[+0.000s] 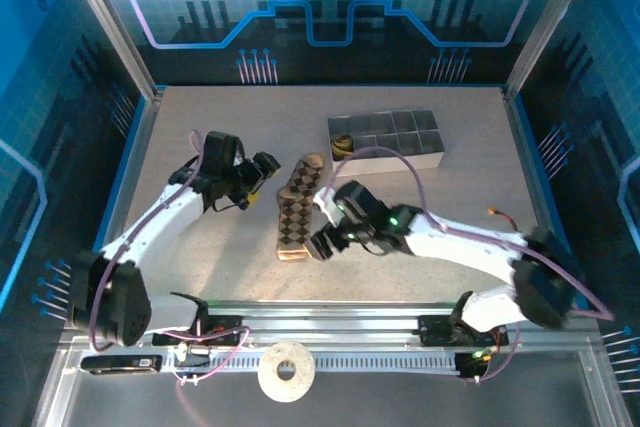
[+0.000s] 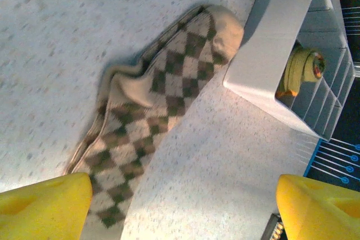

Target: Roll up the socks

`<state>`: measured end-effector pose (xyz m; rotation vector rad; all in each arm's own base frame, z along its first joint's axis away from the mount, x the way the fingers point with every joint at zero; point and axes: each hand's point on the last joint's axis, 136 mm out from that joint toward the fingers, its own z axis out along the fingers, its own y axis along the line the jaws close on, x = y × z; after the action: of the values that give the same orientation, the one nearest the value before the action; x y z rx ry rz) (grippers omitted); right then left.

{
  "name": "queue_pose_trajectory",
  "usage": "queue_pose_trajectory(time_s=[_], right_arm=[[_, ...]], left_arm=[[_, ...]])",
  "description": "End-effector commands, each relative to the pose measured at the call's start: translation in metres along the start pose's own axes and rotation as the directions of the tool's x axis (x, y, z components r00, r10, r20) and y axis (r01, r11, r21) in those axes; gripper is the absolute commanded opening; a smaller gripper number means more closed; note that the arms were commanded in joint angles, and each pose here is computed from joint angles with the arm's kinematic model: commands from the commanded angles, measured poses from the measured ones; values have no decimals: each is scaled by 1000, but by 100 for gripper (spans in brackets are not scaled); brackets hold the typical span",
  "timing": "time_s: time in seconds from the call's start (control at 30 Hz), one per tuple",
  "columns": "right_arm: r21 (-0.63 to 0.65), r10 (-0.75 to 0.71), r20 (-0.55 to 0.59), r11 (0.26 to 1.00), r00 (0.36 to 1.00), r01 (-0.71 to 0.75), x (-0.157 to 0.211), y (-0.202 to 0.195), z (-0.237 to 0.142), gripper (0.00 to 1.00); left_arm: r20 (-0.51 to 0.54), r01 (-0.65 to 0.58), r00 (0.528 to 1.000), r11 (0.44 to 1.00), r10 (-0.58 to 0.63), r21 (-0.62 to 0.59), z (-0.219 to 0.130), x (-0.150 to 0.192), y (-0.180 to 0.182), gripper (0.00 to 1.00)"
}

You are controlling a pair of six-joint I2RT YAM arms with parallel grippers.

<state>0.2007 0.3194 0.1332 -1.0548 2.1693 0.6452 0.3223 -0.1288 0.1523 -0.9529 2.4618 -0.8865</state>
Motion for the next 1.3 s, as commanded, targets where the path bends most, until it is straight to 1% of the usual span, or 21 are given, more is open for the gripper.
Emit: queue_pose_trajectory(time_s=[0.0,0.03,0.1,0.13,0.17,0.27,0.3,0.37,0.47,0.53,0.57,0.6,0.8,0.9,0.97,1.0,1.03,1.17,1.27], right_arm=[[132,-486,154,873,861,469,-9,0,1,100],[136,-529,124,847,839,514,-7,-2,4,100],[69,-614,23,788,789,611,4,1,17,100],[30,-655,-17,755,755,656,11,4,23,97],[22,-688,-34,724,725,689,16,4,29,97],[69,-759,-33,647,650,759,18,3,47,95],[64,-769,-47,635,637,770,18,3,53,93],[33,-785,-77,615,615,788,21,6,66,87],[11,-800,-82,596,595,803,21,14,81,81],[2,-796,-109,598,595,801,24,14,92,74],[-16,-794,-130,601,594,799,32,12,98,69],[-14,-794,-123,602,596,799,25,15,101,66],[-43,-770,-189,627,610,778,35,10,120,48],[-43,-752,-215,645,624,763,37,6,126,30],[-72,-741,-217,662,636,746,37,11,124,12],[-84,-736,-212,669,643,738,36,13,122,5],[-95,-729,-198,679,655,728,34,18,117,0],[-146,-692,-129,721,710,677,27,37,96,0],[-192,-650,-105,755,752,626,25,49,83,0]], left_arm=[[-55,85,995,994,-89,-70,-16,29,37,86],[-57,104,993,993,-107,-63,-22,34,43,86],[-63,147,987,988,-149,-46,-31,45,53,85],[-66,170,983,985,-172,-33,-36,51,57,84],[-73,192,978,981,-193,-21,-39,56,62,83],[-82,239,967,971,-240,-18,-43,68,77,82],[-80,245,966,969,-246,-20,-44,71,81,82],[-72,266,961,964,-267,-24,-45,74,89,81],[-67,280,957,960,-281,-21,-46,76,94,80],[-63,281,957,959,-282,-25,-46,76,96,80],[-64,280,958,960,-281,-27,-46,77,96,80],[-64,281,957,959,-282,-27,-47,77,96,80],[-69,273,959,962,-275,-25,-47,78,96,80],[-69,271,960,962,-272,-23,-48,78,95,79],[-68,269,960,963,-270,-22,-49,77,94,79],[-66,267,961,963,-268,-21,-50,77,93,79],[-63,263,963,965,-264,-21,-51,76,93,79],[-66,264,962,964,-266,-34,-51,78,96,79],[-71,272,959,962,-274,-39,-49,80,99,79]])
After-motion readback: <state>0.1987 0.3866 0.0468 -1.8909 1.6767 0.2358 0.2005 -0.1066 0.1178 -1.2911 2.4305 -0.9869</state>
